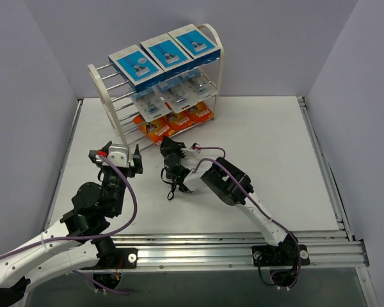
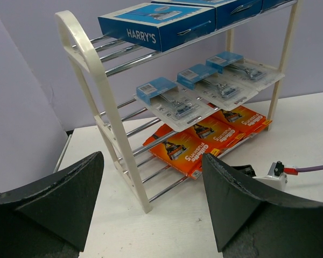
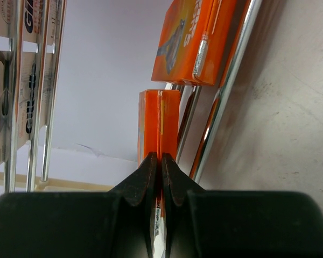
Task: Place and organize the shaving razors onto the shelf
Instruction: Place the shaving razor onto shelf
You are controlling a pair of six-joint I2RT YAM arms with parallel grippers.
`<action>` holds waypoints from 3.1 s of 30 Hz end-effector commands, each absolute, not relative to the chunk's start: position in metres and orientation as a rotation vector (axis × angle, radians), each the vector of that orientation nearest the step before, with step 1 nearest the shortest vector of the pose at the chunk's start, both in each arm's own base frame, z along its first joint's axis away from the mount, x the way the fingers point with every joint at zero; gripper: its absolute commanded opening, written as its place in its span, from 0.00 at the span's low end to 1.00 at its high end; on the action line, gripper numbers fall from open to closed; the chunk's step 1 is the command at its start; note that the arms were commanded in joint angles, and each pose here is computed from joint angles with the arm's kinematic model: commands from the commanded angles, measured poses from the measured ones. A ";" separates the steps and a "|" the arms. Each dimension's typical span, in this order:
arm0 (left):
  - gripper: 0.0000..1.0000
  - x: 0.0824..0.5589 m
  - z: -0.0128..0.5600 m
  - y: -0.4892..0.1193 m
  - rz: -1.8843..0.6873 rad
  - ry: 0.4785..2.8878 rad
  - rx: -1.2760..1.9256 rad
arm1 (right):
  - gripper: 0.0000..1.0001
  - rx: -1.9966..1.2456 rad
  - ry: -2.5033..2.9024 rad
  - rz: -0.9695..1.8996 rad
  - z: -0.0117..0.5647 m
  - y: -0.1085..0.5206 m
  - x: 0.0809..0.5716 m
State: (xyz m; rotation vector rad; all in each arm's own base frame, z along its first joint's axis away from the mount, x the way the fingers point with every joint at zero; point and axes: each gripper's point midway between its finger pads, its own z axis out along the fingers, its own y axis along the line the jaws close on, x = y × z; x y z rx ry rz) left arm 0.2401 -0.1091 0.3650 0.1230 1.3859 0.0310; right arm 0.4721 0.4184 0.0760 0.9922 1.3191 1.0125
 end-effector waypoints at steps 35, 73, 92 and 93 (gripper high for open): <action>0.82 0.238 0.375 -0.106 0.020 1.377 0.094 | 0.83 0.879 1.192 1.122 0.184 0.375 0.434; 0.95 0.230 0.350 -0.100 0.036 1.542 0.214 | 1.00 -0.015 1.800 0.211 0.302 0.125 0.314; 0.94 0.242 0.299 -0.090 0.080 1.654 0.212 | 1.00 -0.078 1.878 0.300 0.310 0.148 0.330; 0.94 0.243 0.299 -0.086 0.091 1.653 0.195 | 1.00 -0.057 1.868 0.304 0.309 0.146 0.333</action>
